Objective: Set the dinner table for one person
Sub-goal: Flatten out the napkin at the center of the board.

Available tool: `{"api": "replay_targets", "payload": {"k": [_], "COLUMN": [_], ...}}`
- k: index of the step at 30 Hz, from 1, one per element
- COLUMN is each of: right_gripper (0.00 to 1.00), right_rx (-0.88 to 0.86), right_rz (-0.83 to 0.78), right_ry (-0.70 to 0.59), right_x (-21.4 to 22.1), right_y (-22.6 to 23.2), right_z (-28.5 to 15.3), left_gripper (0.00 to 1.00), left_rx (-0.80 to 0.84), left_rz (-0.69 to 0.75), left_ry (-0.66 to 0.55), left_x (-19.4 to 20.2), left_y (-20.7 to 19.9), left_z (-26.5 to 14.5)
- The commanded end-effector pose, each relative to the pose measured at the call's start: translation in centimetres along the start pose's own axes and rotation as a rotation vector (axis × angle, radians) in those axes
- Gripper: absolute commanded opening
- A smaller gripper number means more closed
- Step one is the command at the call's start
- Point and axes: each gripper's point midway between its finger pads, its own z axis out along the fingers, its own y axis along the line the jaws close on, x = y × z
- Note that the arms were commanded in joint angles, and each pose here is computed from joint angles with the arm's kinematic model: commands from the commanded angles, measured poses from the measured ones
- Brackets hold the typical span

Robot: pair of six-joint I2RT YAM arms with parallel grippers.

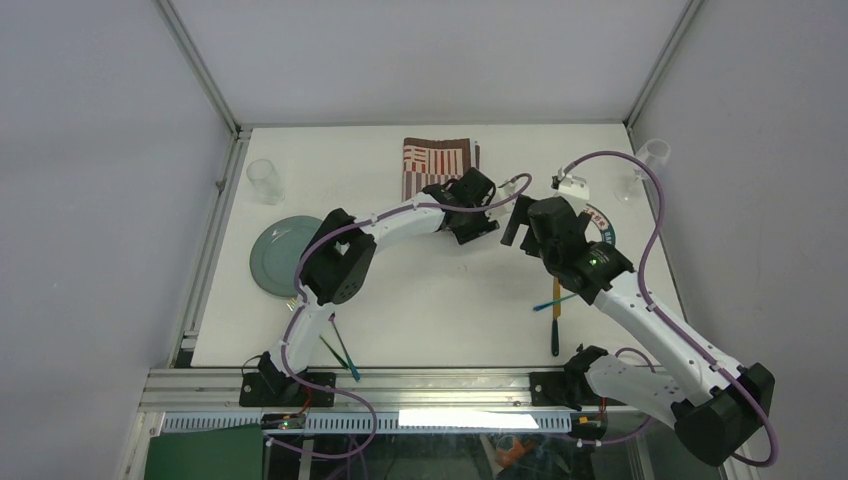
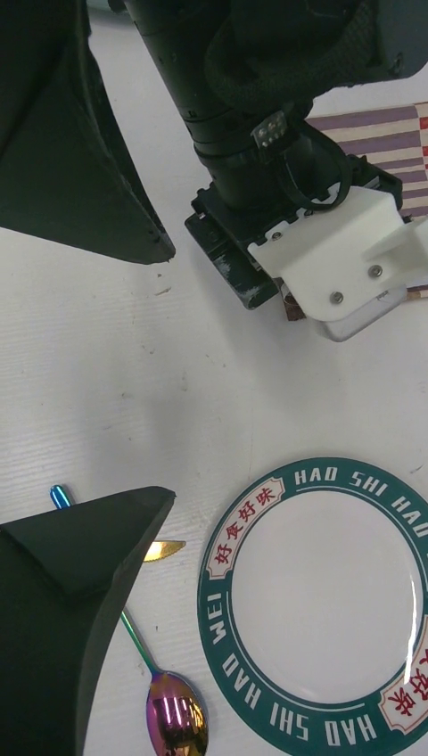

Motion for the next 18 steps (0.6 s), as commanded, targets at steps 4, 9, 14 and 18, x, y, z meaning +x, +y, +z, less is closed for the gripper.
{"api": "replay_targets", "payload": {"k": [4, 9, 14, 18], "right_gripper": [1.00, 1.00, 0.99, 0.98], "right_rx": [-0.023, -0.040, -0.034, -0.032], "right_rz": [0.044, 0.047, 0.043, 0.047], "right_ry": [-0.054, -0.047, -0.047, -0.049], "right_x": [-1.7, -1.5, -1.4, -1.2], "right_y": [0.4, 0.7, 0.6, 0.3], "right_z": [-0.2, 0.0, 0.1, 0.0], "left_gripper": [0.58, 0.58, 0.39, 0.20], "left_rx": [-0.077, -0.108, -0.112, -0.112], "left_rz": [0.015, 0.019, 0.014, 0.004], "left_ry": [-0.063, -0.063, -0.045, -0.040], "left_x": [-2.9, -3.3, -2.7, -2.5], "left_y": [1.9, 2.7, 2.6, 2.5], "left_z": [-1.0, -1.3, -0.5, -0.4]}}
